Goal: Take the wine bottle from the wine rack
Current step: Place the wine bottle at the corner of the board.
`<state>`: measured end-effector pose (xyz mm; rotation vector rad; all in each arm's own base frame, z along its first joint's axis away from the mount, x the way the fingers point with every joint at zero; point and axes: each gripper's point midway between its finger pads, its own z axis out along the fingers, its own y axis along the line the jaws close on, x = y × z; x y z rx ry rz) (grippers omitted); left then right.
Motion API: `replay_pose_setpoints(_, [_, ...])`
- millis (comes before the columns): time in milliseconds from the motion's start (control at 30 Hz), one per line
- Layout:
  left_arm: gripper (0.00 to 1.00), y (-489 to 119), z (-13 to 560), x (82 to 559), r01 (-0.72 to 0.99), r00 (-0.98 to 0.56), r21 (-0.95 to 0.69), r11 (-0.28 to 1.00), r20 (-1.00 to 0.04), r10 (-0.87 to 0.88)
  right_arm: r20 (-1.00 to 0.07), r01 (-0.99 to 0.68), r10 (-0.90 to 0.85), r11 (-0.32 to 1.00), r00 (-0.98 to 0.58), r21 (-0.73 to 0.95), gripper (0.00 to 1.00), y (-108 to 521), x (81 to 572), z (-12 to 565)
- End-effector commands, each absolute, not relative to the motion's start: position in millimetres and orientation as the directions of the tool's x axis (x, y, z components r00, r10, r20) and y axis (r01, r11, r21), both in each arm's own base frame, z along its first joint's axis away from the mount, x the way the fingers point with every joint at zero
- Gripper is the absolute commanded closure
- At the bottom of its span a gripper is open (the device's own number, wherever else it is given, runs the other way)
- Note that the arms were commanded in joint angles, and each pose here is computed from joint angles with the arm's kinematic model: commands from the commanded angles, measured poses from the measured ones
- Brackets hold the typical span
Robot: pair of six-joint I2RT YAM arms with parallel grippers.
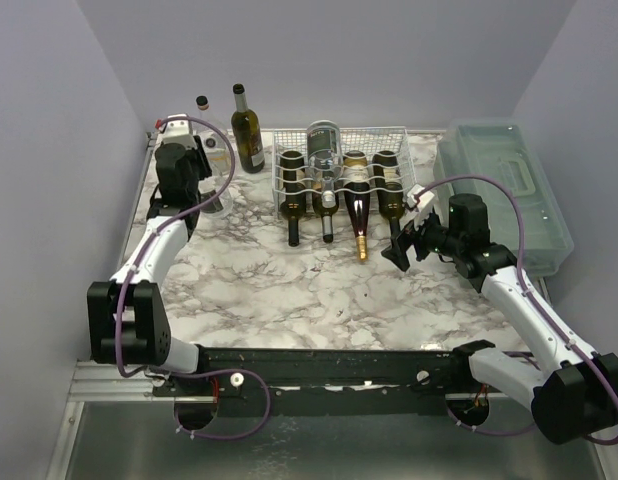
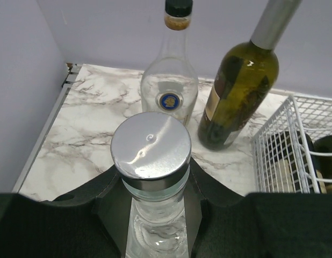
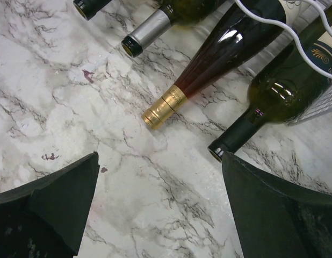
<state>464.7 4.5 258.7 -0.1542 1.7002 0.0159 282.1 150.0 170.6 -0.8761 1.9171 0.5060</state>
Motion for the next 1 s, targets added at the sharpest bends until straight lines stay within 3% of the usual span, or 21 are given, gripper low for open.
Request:
replay_pose_setpoints(0, [1.00, 33.5, 361.1, 487.6, -0.162, 0.194, -0.150, 0.975, -0.974, -0.118, -0.882, -0.748, -0.375, 0.663, -0.285, -0.040, 0.01, 146.7, 283.7, 171.1])
replay_pose_setpoints(967, [1.00, 112.3, 358.7, 581.5, -0.325, 0.232, -0.158, 0.932, -0.969, -0.083, -0.879, -0.762, -0.380, 0.647, -0.287, -0.031, 0.01, 148.8, 280.9, 169.5])
